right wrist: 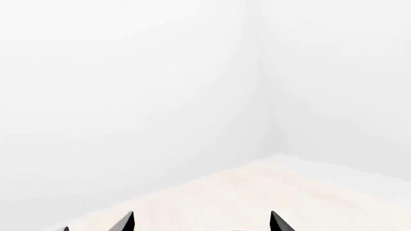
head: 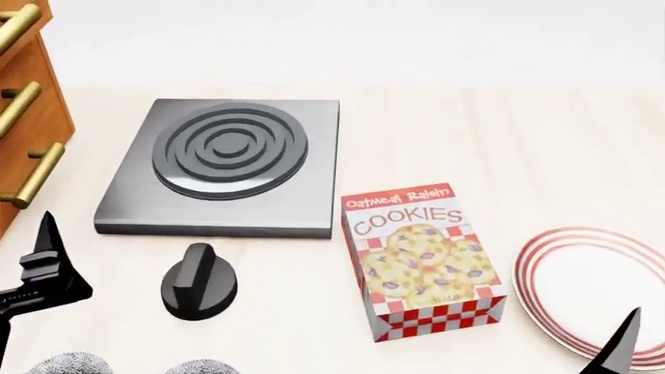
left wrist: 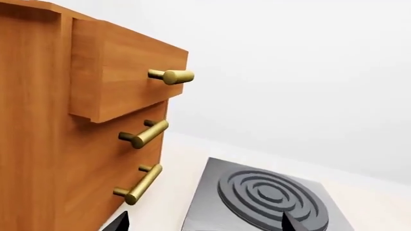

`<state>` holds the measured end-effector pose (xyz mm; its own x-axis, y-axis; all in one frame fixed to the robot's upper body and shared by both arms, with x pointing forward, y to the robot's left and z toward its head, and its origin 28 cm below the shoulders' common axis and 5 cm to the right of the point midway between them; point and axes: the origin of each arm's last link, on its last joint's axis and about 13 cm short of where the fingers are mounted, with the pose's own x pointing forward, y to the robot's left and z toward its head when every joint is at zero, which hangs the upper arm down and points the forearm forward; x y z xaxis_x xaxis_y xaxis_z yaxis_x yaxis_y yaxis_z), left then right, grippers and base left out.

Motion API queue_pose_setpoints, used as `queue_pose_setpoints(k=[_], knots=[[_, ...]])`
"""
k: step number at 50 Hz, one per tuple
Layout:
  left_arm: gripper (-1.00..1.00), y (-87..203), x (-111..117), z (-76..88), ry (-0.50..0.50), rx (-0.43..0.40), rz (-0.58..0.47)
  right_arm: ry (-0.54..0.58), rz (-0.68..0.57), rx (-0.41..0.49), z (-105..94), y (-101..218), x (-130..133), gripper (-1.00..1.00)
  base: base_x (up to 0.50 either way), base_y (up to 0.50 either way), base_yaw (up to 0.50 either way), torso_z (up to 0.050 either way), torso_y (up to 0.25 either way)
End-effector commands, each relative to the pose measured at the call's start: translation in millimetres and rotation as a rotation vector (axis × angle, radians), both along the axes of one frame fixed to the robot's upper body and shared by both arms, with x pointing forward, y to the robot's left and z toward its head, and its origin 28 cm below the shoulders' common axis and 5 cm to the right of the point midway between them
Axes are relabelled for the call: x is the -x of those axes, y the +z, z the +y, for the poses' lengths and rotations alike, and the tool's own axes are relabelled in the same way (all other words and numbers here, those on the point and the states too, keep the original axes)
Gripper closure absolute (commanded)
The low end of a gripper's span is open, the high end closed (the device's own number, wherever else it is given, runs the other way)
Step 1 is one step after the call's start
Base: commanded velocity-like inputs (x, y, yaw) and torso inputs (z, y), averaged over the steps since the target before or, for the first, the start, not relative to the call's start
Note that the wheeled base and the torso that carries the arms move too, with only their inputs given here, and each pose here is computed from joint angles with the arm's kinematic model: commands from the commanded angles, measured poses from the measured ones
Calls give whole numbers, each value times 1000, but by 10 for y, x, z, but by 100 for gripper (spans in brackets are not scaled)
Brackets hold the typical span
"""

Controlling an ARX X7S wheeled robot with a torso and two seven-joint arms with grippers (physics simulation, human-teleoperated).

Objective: Pick the akita bowl from table center and place it on the plate.

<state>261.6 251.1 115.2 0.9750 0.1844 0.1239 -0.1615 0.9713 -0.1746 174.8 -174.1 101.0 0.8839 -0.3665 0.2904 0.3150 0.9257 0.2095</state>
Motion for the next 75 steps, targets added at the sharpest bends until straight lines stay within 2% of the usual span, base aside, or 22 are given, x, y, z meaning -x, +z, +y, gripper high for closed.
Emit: queue_pose_setpoints(k=[1,3,4,5,6,8,14,18,22,27,35,39,48,61,75], knots=[[-100,7,-20,61,19,15,1,93,58,-17,96,-8,-68,-100,0,0,0,0,0],[-100,1,-24,85,32,16,3,122,75,-17,156,-18,-97,-100,0,0,0,0,0],[-100,0,-15,112,46,21,5,171,105,19,217,-22,-116,-100,0,0,0,0,0],[-100,0,-8,124,52,21,5,210,117,5,250,-9,-126,-100,0,0,0,0,0],[-100,2,-1,135,59,21,4,313,130,-5,326,38,-142,-100,0,0,0,0,0],[-100,32,28,170,78,25,-3,423,149,-14,420,96,-148,-100,0,0,0,0,0],[-100,70,96,227,108,35,-19,694,275,43,788,256,-134,-100,0,0,0,0,0],[-100,95,127,250,119,52,-31,822,352,87,975,296,-146,-100,0,0,0,0,0],[-100,100,135,252,125,64,-37,884,400,122,1079,321,-194,-100,0,0,0,0,0],[-100,82,136,234,126,74,-38,989,442,93,1163,293,-256,-100,0,0,0,0,0],[-100,70,163,234,128,86,-44,1036,547,93,1272,143,-384,-100,0,0,0,0,0],[-100,69,190,284,162,81,-55,1046,601,51,1291,136,-449,-100,0,0,0,0,0],[-100,70,217,342,185,99,-58,1052,671,31,1328,171,-524,-100,0,0,0,0,0],[-100,72,211,372,196,110,-55,1030,704,25,1316,210,-637,-100,0,0,0,0,0],[-100,82,207,385,200,117,-58,1043,794,-30,1318,167,-673,-100,0,0,0,0,0]])
